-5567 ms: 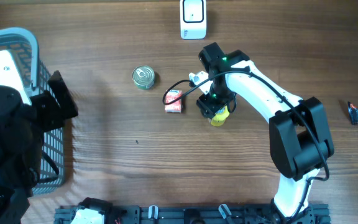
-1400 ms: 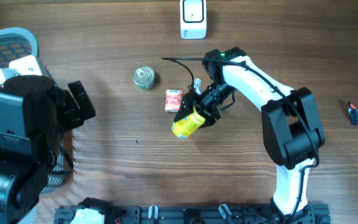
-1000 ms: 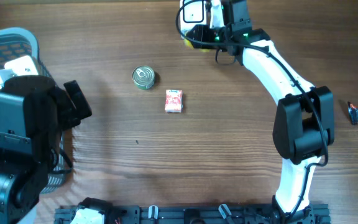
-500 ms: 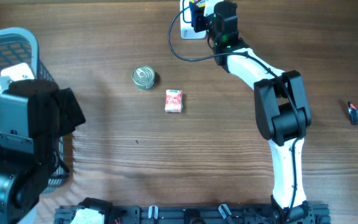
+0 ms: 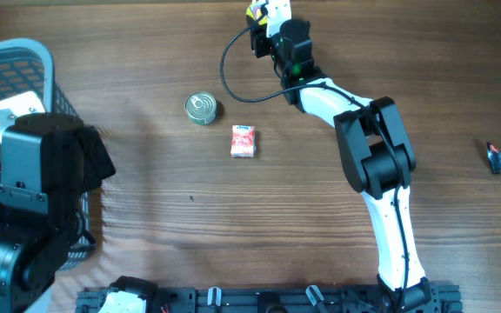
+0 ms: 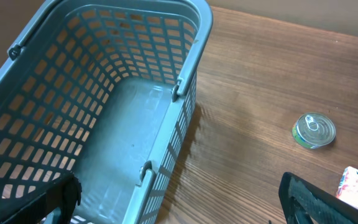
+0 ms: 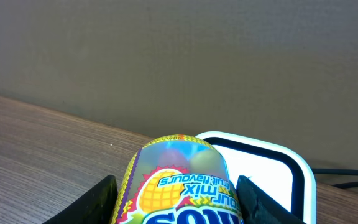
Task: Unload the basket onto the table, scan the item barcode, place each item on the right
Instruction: 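Hold the yellow jar barcode against the scanner window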
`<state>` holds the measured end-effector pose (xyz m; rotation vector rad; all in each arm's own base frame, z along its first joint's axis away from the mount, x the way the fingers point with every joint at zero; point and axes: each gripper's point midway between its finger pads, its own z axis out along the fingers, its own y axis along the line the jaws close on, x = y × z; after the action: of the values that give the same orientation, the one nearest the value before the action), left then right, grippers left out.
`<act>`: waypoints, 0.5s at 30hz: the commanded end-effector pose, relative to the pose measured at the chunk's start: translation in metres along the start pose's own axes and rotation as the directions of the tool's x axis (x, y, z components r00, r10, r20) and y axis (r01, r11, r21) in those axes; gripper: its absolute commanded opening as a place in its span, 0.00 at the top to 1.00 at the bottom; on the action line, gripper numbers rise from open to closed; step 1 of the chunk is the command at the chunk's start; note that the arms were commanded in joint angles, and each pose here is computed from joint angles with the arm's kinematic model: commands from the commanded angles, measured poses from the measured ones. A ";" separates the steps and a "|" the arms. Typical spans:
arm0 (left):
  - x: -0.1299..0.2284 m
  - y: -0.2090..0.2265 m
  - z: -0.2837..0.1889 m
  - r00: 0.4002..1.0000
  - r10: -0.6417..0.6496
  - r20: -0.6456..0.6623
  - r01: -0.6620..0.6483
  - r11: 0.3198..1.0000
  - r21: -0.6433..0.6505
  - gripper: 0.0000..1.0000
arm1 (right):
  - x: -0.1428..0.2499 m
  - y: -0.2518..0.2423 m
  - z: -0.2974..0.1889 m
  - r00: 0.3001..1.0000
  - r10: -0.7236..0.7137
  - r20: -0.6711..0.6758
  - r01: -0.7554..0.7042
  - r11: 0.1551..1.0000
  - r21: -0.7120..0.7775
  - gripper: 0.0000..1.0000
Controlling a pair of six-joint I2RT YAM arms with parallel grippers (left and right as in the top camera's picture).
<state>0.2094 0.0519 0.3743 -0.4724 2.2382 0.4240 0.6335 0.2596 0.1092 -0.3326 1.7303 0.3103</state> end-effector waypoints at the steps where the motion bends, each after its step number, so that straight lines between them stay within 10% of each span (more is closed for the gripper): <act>1: -0.001 0.005 0.000 1.000 -0.018 0.006 0.018 1.000 -0.025 0.00 | -0.001 -0.009 0.002 1.000 -0.019 0.000 0.019 0.999 0.033 0.71; 15: 0.002 0.006 0.000 1.000 -0.010 -0.005 0.010 1.000 -0.030 0.00 | -0.031 -0.013 -0.005 0.988 -0.151 0.023 0.149 0.986 0.077 0.71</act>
<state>0.2069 0.0530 0.3726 -0.4699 2.2495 0.4359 0.6360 0.2528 0.1090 -0.4166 1.7075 0.1743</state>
